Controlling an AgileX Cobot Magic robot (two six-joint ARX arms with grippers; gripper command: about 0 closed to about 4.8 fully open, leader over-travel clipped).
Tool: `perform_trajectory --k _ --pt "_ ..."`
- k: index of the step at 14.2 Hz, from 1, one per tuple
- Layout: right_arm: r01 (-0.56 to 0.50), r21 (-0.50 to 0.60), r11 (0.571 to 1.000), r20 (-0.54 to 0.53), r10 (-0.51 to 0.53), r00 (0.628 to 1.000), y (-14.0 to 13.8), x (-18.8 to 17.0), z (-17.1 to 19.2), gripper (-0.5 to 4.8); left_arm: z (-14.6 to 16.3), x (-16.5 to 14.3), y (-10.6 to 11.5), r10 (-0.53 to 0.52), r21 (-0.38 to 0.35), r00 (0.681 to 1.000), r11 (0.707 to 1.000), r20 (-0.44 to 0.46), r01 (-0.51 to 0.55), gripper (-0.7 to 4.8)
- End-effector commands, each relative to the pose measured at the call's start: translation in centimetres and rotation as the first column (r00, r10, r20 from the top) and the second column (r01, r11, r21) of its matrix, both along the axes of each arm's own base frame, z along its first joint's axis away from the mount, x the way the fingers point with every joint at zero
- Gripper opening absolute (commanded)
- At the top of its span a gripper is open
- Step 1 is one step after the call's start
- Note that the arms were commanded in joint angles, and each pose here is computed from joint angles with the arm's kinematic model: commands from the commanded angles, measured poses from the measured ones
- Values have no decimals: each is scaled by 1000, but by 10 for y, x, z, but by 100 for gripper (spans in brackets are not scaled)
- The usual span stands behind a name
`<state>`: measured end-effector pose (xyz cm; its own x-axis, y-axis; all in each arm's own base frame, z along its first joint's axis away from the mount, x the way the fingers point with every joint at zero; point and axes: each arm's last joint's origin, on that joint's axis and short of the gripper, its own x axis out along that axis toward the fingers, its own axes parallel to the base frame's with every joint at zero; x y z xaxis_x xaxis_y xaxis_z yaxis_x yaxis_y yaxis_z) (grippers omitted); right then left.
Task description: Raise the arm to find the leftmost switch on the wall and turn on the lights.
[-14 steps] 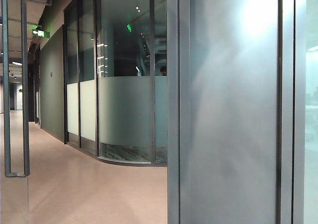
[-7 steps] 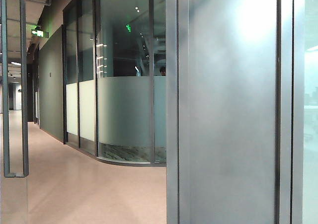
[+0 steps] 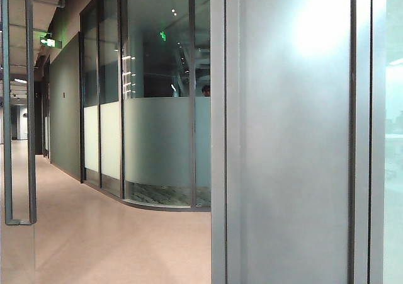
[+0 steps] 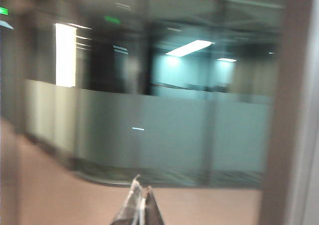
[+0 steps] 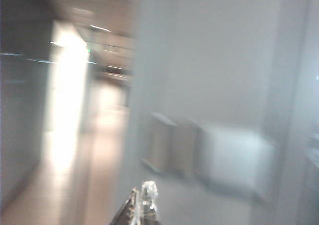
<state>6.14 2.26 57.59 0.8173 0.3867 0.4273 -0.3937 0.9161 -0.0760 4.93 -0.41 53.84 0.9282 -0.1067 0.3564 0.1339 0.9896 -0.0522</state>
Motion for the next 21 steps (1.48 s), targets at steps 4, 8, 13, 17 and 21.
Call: perform_trajectory --k 4,8,13,17,21 --pt "155 50 987 -59 -152 987 -8 -9 -80 -1 -94 -14 3 65 -23 993 997 -101 -68 -5" --pt "191 64 980 -165 -178 970 -6 4 -175 -1 -166 5 2 -1 -167 980 985 -198 -33 -5" --pt "311 120 943 -214 -281 935 -11 -1 -271 -1 -223 18 1 -27 -229 963 973 -267 -37 -5" --pt "322 132 937 -199 -293 935 -15 -14 -286 -1 -228 19 1 -46 -231 953 973 -300 -26 -5" --pt "328 106 939 -235 -296 926 -15 -14 -291 -1 -228 19 1 -45 -231 953 973 -300 -26 -5"
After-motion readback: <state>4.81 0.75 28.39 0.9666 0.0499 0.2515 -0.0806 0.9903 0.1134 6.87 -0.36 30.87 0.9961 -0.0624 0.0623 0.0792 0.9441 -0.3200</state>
